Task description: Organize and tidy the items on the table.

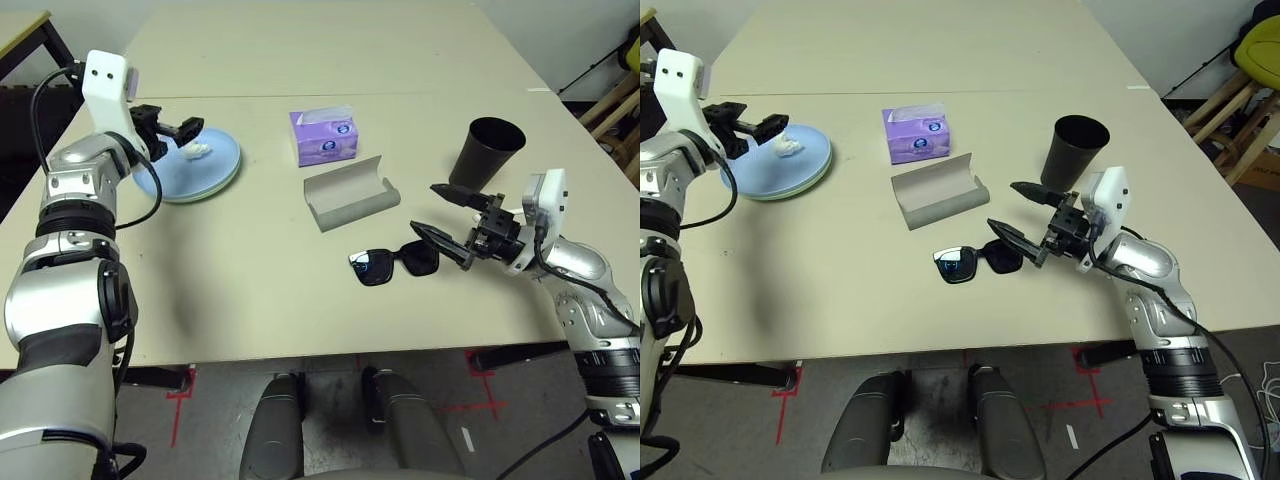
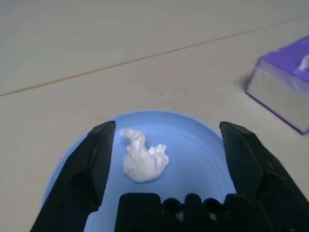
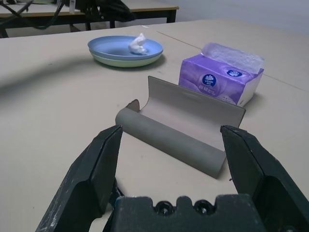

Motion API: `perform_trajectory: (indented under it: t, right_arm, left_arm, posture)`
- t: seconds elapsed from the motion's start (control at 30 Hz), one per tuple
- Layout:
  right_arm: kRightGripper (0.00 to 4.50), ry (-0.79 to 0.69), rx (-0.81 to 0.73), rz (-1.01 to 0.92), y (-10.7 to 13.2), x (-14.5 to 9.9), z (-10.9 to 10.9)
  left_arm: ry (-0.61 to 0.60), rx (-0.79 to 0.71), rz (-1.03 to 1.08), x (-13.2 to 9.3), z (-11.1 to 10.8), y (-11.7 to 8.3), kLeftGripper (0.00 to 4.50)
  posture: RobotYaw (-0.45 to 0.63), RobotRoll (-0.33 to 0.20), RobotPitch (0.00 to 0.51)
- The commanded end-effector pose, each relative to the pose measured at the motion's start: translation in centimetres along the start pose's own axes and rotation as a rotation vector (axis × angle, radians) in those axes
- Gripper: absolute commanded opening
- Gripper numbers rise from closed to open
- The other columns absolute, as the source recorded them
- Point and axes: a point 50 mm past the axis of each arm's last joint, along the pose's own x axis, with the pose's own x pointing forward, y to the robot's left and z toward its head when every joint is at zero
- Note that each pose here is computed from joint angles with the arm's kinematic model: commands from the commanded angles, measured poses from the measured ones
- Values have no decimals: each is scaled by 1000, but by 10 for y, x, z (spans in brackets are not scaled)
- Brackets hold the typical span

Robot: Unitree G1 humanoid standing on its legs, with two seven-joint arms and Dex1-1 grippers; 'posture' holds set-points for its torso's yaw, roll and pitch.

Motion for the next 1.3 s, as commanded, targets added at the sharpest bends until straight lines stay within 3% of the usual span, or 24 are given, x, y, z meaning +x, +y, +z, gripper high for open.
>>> perform_trajectory:
  t: [0.03, 0.37, 0.5, 0.77, 1.1, 1.3]
  right_arm:
    - [4500, -6, 2, 2, 0, -1, 0]
    - [4500, -24, 17, -2, 7, 3, -1]
    - [4500, -27, 28, 1, 9, 6, 1]
    - [4500, -13, 22, 8, 10, 5, 3]
    - [4500, 17, -6, 12, 0, -2, 4]
    - [4500, 34, -26, 46, -9, 0, 8]
  left_arm:
    - [-39, -14, -47, -1, -2, -5, 4471]
    - [6, 38, -271, -7, -27, -31, 4471]
    - [-76, 43, -385, -9, -25, -42, 4471]
    - [-103, 20, -505, -12, -24, -52, 4471]
    - [-212, 45, -827, -19, -25, -88, 4471]
    - [-214, 9, -972, -23, -28, -98, 4471]
  posture:
    - [115, 0, 159]
    - [122, 0, 157]
    - [126, 0, 153]
    - [117, 0, 153]
    - [133, 0, 149]
    - [135, 0, 179]
